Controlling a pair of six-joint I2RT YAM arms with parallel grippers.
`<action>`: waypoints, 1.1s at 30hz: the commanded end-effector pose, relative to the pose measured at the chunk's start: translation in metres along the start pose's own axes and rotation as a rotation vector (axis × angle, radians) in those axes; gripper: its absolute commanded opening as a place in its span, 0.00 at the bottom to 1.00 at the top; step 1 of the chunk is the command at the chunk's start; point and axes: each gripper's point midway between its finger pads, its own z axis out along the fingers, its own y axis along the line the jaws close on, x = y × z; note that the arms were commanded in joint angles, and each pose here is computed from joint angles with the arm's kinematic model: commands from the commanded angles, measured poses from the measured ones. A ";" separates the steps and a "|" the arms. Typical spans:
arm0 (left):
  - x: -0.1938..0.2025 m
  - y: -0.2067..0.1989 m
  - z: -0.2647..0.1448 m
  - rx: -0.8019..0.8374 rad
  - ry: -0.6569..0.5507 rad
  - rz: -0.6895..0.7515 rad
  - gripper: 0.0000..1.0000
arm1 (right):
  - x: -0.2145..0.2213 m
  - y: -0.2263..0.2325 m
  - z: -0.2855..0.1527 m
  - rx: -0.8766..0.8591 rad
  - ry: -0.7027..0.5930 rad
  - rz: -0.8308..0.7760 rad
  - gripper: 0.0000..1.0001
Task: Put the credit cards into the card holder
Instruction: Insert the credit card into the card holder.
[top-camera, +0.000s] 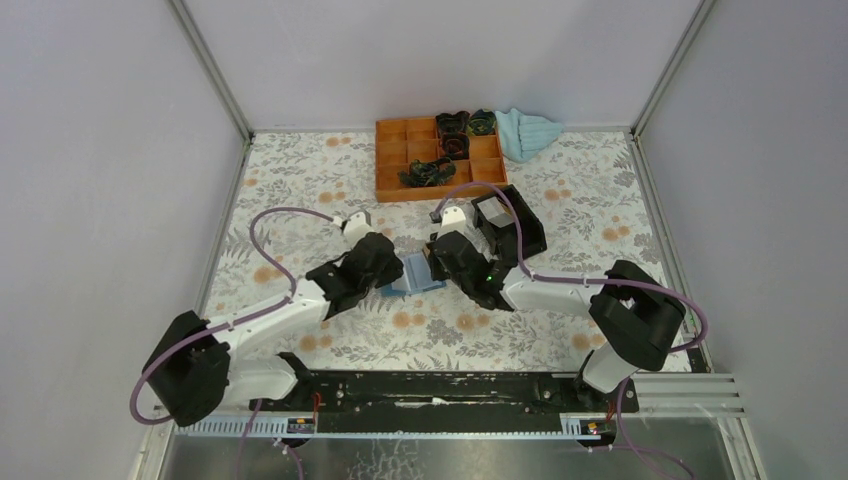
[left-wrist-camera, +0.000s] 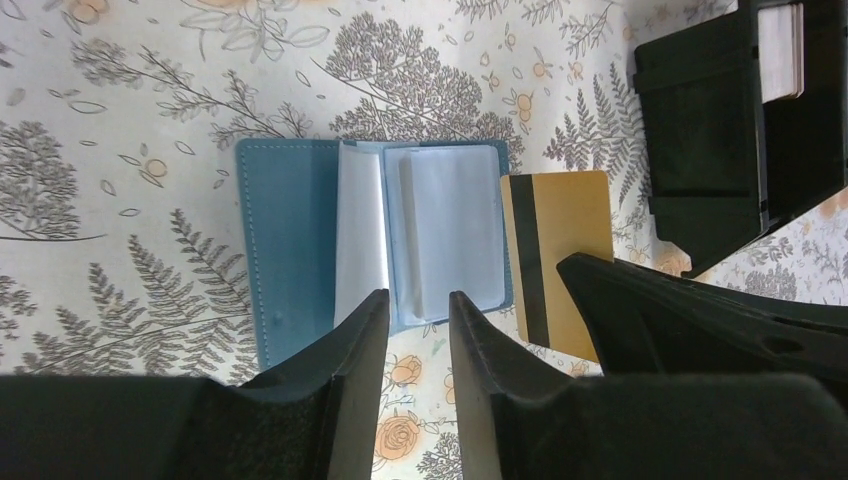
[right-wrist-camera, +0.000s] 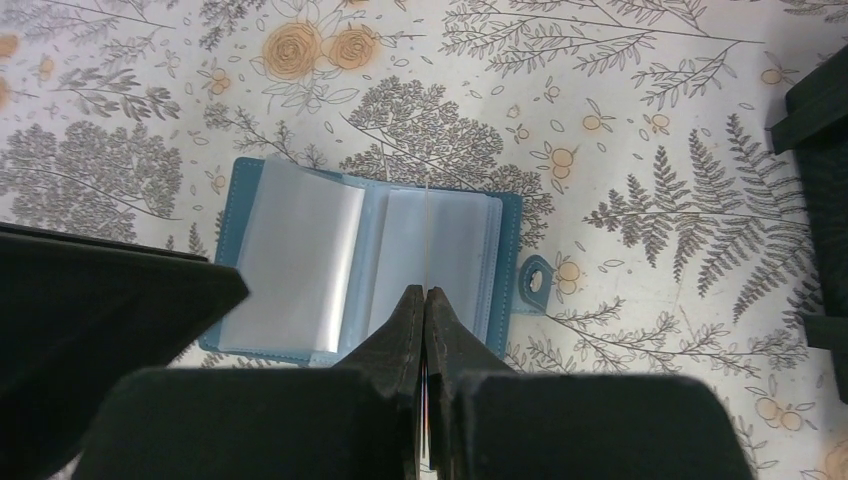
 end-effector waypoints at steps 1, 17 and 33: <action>0.001 -0.024 0.007 0.082 0.004 -0.039 0.34 | -0.010 0.007 0.000 -0.050 -0.045 0.101 0.00; 0.017 -0.019 0.026 0.152 0.002 -0.164 0.36 | -0.011 0.007 0.001 -0.220 -0.062 0.372 0.00; 0.009 0.005 0.026 0.230 -0.075 -0.290 0.46 | -0.009 0.027 0.006 -0.369 -0.030 0.534 0.00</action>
